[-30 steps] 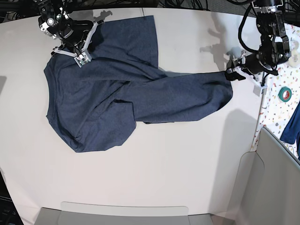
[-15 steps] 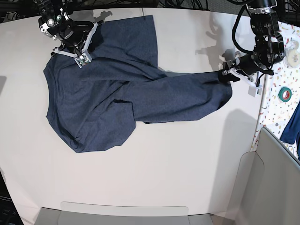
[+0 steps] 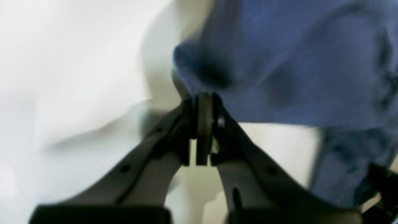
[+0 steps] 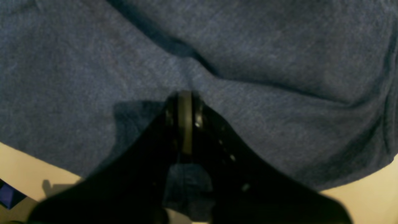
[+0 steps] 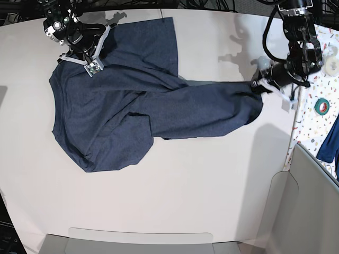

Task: Layout the t-shirt on the table in an organized manner, then fold the t-shirt properly
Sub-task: 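Pull the grasped sleeve with the left gripper outward to stretch the shirt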

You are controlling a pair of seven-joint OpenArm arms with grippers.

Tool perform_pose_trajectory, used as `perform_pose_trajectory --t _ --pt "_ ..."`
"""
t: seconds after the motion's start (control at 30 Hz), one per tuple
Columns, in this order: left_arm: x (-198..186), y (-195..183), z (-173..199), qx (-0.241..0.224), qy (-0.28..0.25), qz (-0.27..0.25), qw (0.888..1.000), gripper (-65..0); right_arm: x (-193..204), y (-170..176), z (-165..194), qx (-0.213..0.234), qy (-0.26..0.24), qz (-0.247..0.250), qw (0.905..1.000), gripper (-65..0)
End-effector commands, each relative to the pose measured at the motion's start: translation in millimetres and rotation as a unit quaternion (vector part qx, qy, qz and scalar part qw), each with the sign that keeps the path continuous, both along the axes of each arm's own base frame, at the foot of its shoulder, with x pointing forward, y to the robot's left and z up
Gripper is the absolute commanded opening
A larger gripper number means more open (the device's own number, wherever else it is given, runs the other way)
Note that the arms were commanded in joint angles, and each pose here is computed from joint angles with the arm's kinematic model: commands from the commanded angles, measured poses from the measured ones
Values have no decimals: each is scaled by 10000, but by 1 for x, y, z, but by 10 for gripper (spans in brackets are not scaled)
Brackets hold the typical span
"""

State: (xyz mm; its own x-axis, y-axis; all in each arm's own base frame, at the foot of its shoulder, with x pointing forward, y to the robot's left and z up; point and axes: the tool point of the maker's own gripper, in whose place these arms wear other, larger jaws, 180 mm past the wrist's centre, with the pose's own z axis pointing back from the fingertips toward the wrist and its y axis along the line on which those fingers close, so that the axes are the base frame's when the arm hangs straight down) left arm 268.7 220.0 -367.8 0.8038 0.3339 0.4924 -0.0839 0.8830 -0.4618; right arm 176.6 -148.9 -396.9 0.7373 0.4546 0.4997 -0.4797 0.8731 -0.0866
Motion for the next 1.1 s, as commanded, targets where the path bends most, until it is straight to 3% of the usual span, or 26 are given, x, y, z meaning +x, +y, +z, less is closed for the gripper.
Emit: perform_pose_trajectory --t 0.0,0.17,0.5,0.8,1.07 --pt "18 4 32 95 -528 -35 9986 -650 -10 -12 -6 -288 251 19 9993 -650" --pt "41 0 83 295 -1160 -219 9926 -650 -11 -13 -6 -306 265 26 9992 -650" --pt "78 -6 129 284 -1718 -290 9843 -650 -12 -19 -6 -401 286 76 9988 -650" --pt "119 -11 102 -652 -1371 114 9883 -650 -12 -19 -6 -401 286 76 9988 -650" --pt "168 1 106 -1209 -1562 643 9782 -650 -13 -19 -6 -401 294 76 9987 -650"
